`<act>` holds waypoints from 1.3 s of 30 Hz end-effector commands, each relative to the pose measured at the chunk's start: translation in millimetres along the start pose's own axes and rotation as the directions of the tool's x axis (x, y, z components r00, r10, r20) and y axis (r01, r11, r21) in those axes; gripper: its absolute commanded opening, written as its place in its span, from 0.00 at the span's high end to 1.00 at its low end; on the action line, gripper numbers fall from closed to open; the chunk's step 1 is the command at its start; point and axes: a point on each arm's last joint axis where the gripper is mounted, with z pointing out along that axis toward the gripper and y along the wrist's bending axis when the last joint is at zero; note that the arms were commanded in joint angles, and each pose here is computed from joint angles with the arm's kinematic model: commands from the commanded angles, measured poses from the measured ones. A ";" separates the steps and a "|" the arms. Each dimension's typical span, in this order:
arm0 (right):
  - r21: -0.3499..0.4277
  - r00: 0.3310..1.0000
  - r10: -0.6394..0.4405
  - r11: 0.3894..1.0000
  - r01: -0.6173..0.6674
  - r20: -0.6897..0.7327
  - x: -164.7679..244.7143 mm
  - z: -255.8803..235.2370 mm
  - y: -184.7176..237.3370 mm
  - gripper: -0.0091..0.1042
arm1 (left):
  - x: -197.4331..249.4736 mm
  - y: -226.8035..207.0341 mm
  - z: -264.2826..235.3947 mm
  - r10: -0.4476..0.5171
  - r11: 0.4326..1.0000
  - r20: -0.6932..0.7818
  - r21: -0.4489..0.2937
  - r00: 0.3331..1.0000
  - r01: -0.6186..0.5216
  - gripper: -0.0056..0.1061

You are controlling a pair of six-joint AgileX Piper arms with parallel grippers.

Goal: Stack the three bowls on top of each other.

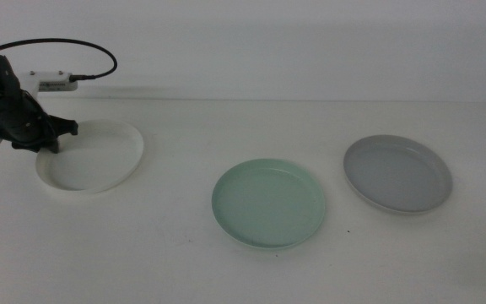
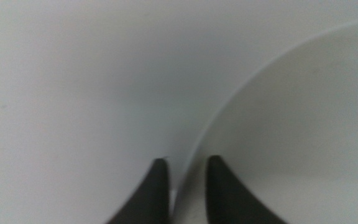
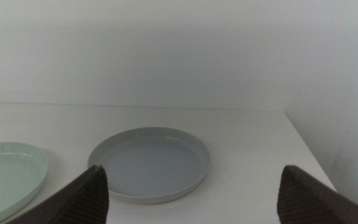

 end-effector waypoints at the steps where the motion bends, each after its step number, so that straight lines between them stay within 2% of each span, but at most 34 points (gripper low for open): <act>1: 0.008 1.000 -0.009 1.000 0.009 0.010 0.2 -0.1 -0.4 0.11 | 11.9 0.7 8.7 0.007 1.000 -0.101 0.004 0.995 -0.007 0.84; 3: 0.008 1.000 -0.009 1.000 0.009 0.010 0.2 -0.1 -0.4 0.11 | 11.3 0.3 1.4 0.008 1.000 -0.108 0.006 0.994 -0.007 0.97; 6: 0.008 1.000 -0.009 1.000 0.009 0.010 0.2 -0.1 -0.4 0.11 | 2.2 -3.4 -32.0 0.021 1.000 -0.056 0.003 0.998 -0.021 0.97; 10: 0.008 1.000 -0.009 1.000 0.009 0.010 0.2 -0.1 -0.4 0.11 | -9.0 -22.2 -107.1 0.026 1.000 0.057 0.008 0.998 -0.027 0.97; 13: 0.008 1.000 -0.009 1.000 0.009 0.010 0.2 -0.1 -0.4 0.11 | -7.1 -49.9 -154.9 0.035 0.997 0.105 0.062 0.994 -0.041 0.97; 17: 0.008 1.000 -0.009 1.000 0.009 0.010 0.2 -0.1 -0.4 0.11 | 2.1 -105.0 -192.5 0.101 0.976 0.138 0.179 0.985 -0.125 0.97; 20: 0.008 1.000 -0.009 1.000 0.009 0.010 0.2 -0.1 -0.4 0.11 | 10.2 -144.9 -195.8 0.142 0.954 0.125 0.249 0.982 -0.170 0.97; 25: 0.008 1.000 -0.009 1.000 0.009 0.010 0.2 -0.1 -0.4 0.11 | 23.1 -206.8 -182.0 0.242 0.915 0.131 0.300 0.961 -0.271 0.97; 28: 0.008 1.000 -0.009 1.000 0.009 0.010 0.2 -0.1 -0.4 0.11 | 31.2 -233.8 -164.4 0.270 0.902 0.107 0.320 0.957 -0.290 0.97; 34: 0.008 1.000 -0.009 1.000 0.009 0.010 0.2 -0.1 -0.4 0.11 | 46.8 -264.5 -130.3 0.315 0.881 0.021 0.366 0.949 -0.301 0.97; 39: 0.008 1.000 -0.009 1.000 0.009 0.010 0.2 -0.1 -0.4 0.11 | 50.6 -268.7 -112.6 0.322 0.882 -0.020 0.370 0.947 -0.292 0.97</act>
